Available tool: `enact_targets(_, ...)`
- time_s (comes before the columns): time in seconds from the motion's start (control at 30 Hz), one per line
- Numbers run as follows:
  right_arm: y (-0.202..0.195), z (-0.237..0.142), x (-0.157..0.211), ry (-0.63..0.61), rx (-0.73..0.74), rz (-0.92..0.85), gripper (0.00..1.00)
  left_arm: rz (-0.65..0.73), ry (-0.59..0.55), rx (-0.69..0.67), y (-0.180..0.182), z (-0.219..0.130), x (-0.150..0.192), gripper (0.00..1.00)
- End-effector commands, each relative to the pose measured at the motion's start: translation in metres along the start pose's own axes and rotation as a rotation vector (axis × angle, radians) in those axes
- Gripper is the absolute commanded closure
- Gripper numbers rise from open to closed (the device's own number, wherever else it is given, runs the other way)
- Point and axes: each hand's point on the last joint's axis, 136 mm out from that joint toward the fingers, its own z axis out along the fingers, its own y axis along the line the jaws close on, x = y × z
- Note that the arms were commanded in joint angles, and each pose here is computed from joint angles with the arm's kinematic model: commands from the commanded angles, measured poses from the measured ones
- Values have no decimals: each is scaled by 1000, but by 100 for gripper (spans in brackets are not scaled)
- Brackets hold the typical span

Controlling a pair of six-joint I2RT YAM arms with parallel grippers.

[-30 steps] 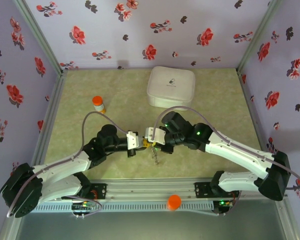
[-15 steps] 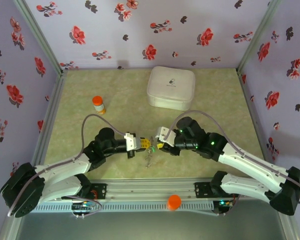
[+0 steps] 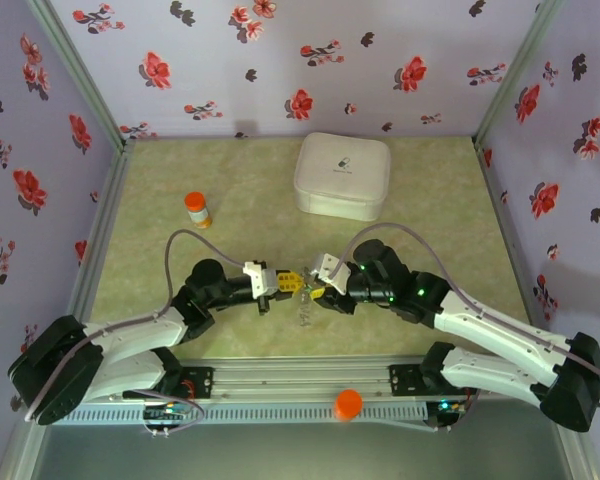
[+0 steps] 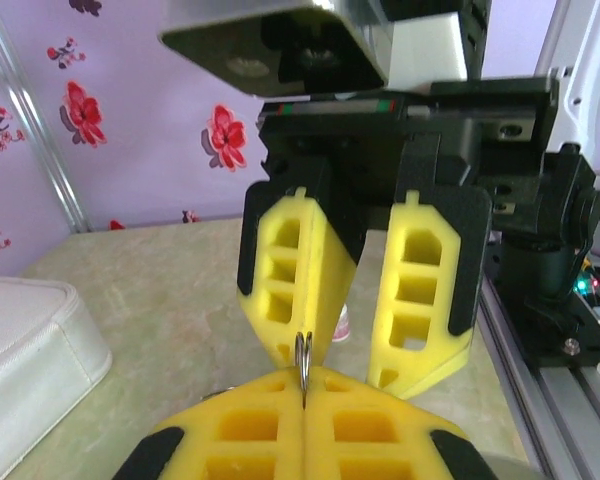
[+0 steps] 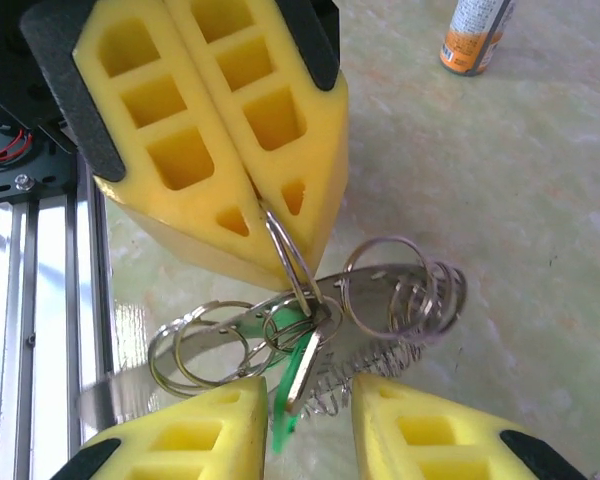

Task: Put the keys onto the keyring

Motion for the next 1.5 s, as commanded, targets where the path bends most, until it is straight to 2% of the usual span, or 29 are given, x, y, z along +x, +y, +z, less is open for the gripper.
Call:
enact_targets(0.0, -1, 1, -8, -37, 1, 8, 71, 19, -105, 20, -1, -1, -27, 100)
enact_targets(0.27, 3, 0, -20, -87, -28, 10, 78, 12, -116, 33, -2, 0, -30, 100)
enact_targets(0.47, 8, 3, -22, -112, -62, 28, 79, 14, -138, 35, -2, 0, -35, 100)
enact_targets(0.9, 3, -10, -37, -122, -15, 2, 100, 15, -117, 51, -5, 1, -30, 100)
enact_targets(1.27, 4, -21, -48, -118, 12, -46, 100, 36, -61, 63, -7, 1, -21, 100)
enact_targets(1.47, -6, -27, -45, -94, 85, -64, 100, 66, -37, 36, -4, -1, -18, 100)
